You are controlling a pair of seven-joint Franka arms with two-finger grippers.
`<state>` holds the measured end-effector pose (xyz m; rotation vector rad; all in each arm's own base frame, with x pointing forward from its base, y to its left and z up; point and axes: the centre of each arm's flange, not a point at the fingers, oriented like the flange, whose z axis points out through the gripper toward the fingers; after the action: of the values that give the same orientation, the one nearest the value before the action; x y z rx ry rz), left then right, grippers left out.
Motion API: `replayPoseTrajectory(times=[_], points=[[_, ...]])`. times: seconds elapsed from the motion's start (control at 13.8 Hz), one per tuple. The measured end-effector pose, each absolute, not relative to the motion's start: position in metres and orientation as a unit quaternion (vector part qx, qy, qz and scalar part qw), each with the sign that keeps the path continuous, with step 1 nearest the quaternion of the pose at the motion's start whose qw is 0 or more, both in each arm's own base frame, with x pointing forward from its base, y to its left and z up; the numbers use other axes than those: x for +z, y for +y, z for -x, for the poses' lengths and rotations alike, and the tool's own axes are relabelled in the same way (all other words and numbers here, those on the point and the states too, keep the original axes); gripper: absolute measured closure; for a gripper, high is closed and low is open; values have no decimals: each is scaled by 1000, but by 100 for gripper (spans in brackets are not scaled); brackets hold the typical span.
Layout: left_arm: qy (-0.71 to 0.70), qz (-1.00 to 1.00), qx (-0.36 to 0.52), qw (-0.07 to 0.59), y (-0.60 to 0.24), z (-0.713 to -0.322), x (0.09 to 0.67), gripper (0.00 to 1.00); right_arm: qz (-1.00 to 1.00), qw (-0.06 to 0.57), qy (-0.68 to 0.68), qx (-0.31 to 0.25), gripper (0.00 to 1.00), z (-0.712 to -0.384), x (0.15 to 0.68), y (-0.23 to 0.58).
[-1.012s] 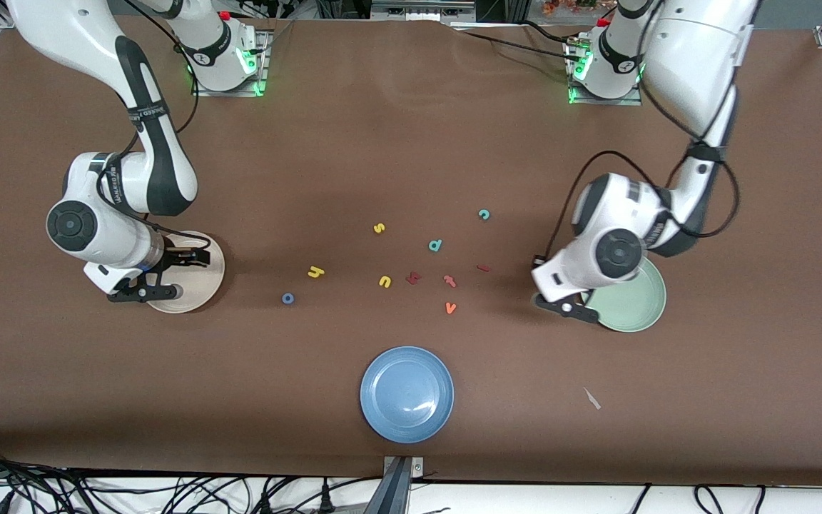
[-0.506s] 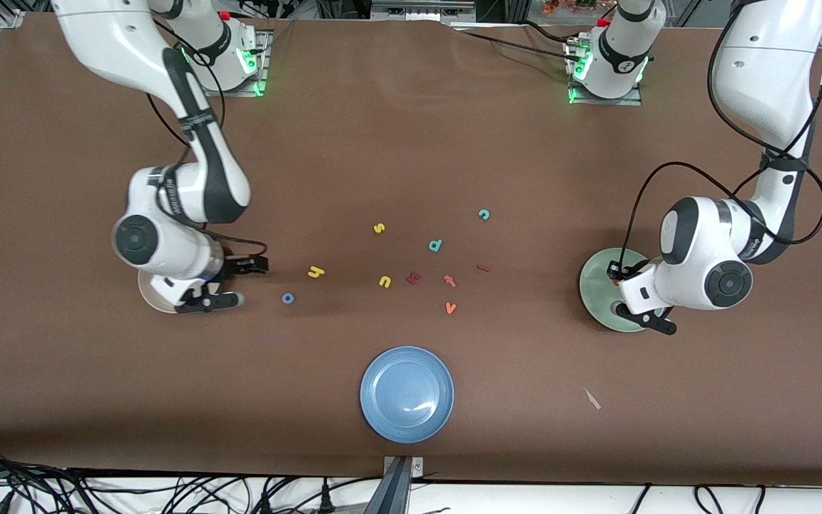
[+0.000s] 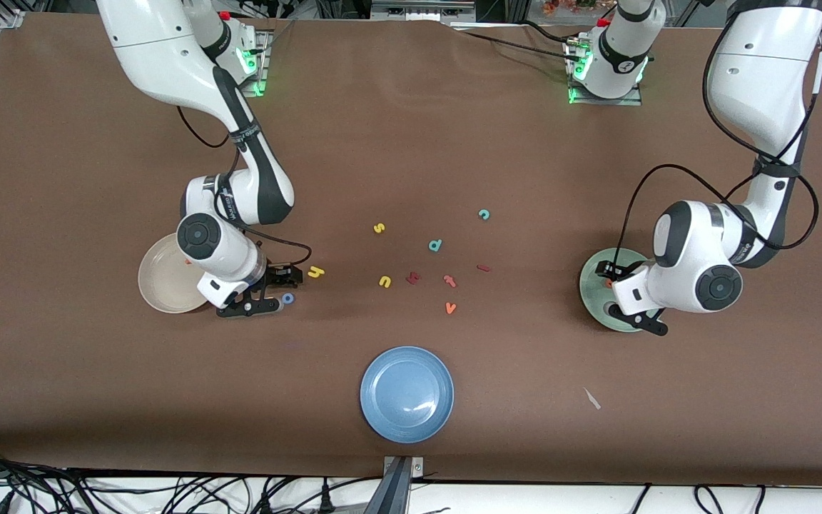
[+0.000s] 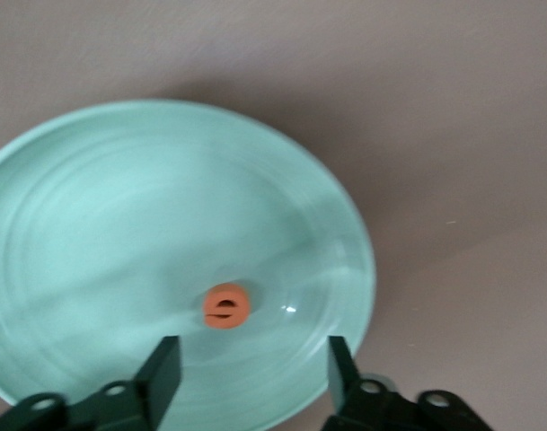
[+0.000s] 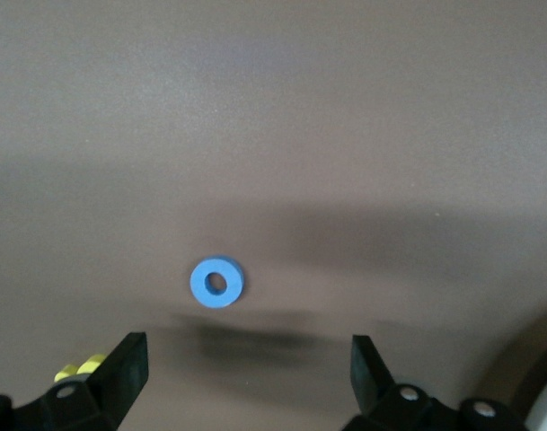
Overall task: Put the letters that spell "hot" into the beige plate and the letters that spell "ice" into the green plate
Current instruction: 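Grasp the blue ring with the right gripper while the left gripper reaches the pink dash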
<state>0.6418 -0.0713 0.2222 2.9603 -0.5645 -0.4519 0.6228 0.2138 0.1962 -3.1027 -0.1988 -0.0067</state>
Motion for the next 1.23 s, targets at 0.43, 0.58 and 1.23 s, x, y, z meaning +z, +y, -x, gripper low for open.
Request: replayPoseTrajectory(times=[0.43,0.58,1.23], points=[[-243,-962,-112,52,-168,-638,283,0,997,12,-71,-11,4,-624,180,222],[-262,-957,-114,48,-206,-627,283,0,997,12,-74,-16,9,-629,178,227],[-388,-915,-95,49,-317,-585,281,0,997,13,-75,-21,46,-633,180,230]])
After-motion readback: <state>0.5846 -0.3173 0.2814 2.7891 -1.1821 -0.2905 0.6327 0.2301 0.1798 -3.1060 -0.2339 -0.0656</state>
